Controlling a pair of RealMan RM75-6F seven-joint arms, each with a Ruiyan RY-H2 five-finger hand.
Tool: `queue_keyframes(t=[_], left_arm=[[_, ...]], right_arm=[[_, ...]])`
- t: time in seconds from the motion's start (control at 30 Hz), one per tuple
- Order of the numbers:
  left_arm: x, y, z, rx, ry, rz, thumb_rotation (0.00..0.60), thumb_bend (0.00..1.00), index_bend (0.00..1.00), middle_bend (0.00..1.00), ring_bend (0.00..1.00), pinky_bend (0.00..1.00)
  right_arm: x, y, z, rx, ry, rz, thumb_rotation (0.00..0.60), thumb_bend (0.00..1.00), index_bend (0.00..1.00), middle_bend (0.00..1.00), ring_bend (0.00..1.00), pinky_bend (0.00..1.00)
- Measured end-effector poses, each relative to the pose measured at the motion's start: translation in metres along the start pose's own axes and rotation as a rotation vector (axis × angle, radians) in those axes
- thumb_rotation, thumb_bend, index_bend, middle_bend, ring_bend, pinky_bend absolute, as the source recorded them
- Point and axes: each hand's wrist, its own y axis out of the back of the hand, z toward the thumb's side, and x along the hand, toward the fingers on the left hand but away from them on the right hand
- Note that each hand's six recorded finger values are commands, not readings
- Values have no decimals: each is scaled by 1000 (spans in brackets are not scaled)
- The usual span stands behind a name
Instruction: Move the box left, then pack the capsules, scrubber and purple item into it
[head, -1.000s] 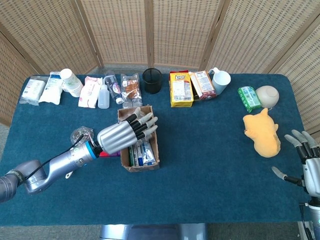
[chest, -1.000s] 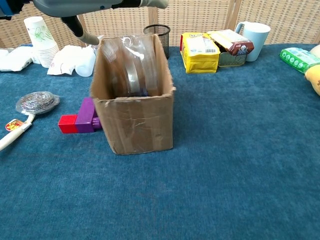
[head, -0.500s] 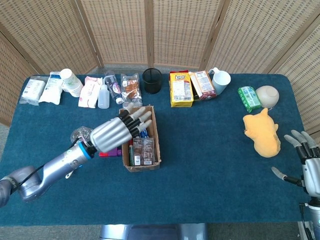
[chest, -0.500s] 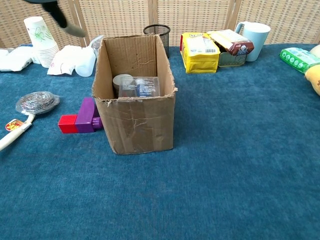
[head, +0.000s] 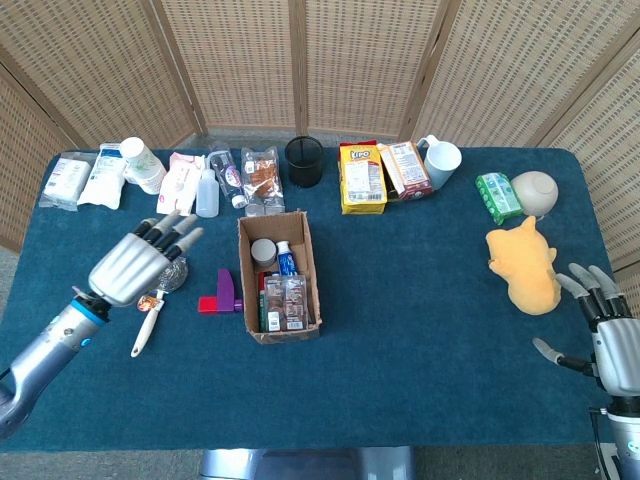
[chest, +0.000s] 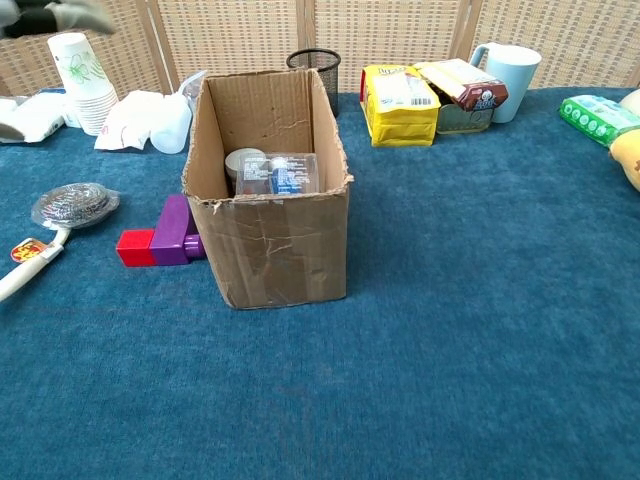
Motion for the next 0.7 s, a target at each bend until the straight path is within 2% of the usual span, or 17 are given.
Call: queue_keyframes(t=[0.2, 0.43, 0.53, 0.7], left_arm=[[-9, -40, -12, -107, 96, -132, 600, 0, 0, 0, 0, 294], [-6, -88, -6, -182, 154, -283, 600, 0, 0, 0, 0, 289], [0, -102, -1, -201, 170, -322, 600, 0, 0, 0, 0, 289], [8, -111, -2, -198, 187, -343, 600, 0, 0, 0, 0, 290]], right_arm=[[0, -2, 3, 1, 8, 6, 600, 0, 177, 58, 0, 137], [0, -3, 3, -4, 6, 8, 600, 0, 178, 60, 0, 137], [1, -3, 2, -3, 3, 10, 600, 0, 178, 60, 0, 137], [0, -3, 1, -4, 1, 8, 600, 0, 177, 60, 0, 137]])
